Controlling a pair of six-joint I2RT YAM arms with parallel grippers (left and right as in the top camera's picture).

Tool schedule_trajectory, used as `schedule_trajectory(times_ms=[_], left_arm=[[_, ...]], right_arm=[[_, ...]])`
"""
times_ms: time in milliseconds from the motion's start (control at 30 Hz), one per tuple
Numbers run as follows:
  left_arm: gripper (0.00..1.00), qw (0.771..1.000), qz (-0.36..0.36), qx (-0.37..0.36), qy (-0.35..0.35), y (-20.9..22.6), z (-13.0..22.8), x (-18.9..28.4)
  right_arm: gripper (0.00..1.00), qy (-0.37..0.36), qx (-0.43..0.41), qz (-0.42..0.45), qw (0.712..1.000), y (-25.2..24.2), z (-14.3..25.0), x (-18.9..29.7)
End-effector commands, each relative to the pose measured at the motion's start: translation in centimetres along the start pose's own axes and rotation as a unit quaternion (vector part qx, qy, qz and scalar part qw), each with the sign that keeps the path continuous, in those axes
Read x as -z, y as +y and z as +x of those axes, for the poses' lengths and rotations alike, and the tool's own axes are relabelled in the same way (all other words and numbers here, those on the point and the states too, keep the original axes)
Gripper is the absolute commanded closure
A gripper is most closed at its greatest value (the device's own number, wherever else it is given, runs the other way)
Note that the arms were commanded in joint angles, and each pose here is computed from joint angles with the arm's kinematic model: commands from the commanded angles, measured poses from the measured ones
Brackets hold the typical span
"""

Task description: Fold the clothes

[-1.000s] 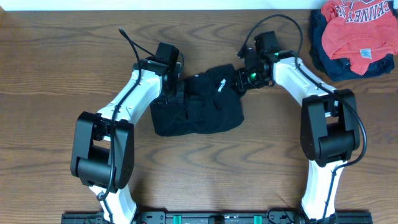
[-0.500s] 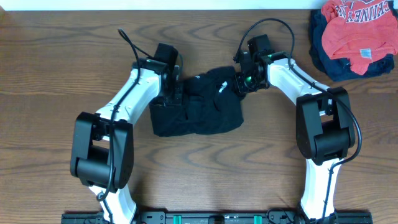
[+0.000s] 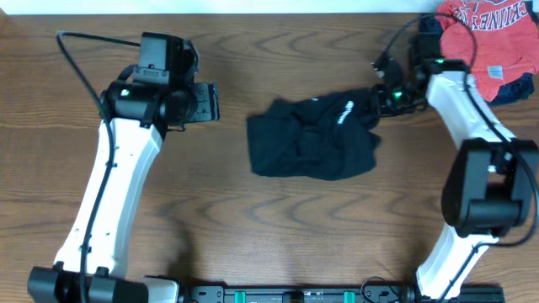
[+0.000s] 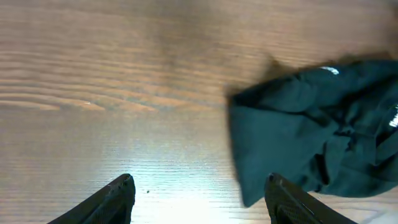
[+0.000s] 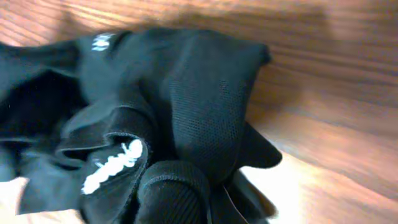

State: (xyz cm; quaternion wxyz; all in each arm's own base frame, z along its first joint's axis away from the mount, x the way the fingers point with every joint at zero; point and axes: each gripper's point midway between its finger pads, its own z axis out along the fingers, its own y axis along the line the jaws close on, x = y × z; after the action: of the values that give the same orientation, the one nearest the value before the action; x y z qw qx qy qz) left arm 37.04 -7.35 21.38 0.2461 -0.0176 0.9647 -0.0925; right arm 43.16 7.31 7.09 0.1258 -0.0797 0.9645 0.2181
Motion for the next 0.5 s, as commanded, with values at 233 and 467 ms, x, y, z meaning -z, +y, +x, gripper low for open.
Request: schedule_trajectory(times_ms=[233,467], left_arm=[[0.32,1.0,-0.009,-0.016,0.003,0.8,-0.2,-0.1],[0.32,1.0,-0.026,0.015,-0.004,3.4,-0.7,0.1]], right_arm=[[0.99,-0.026,0.09,-0.033,0.995,6.9,-0.1,3.8],[0.99,-0.023,0.129,-0.04,0.991,13.9,0.9,3.7]])
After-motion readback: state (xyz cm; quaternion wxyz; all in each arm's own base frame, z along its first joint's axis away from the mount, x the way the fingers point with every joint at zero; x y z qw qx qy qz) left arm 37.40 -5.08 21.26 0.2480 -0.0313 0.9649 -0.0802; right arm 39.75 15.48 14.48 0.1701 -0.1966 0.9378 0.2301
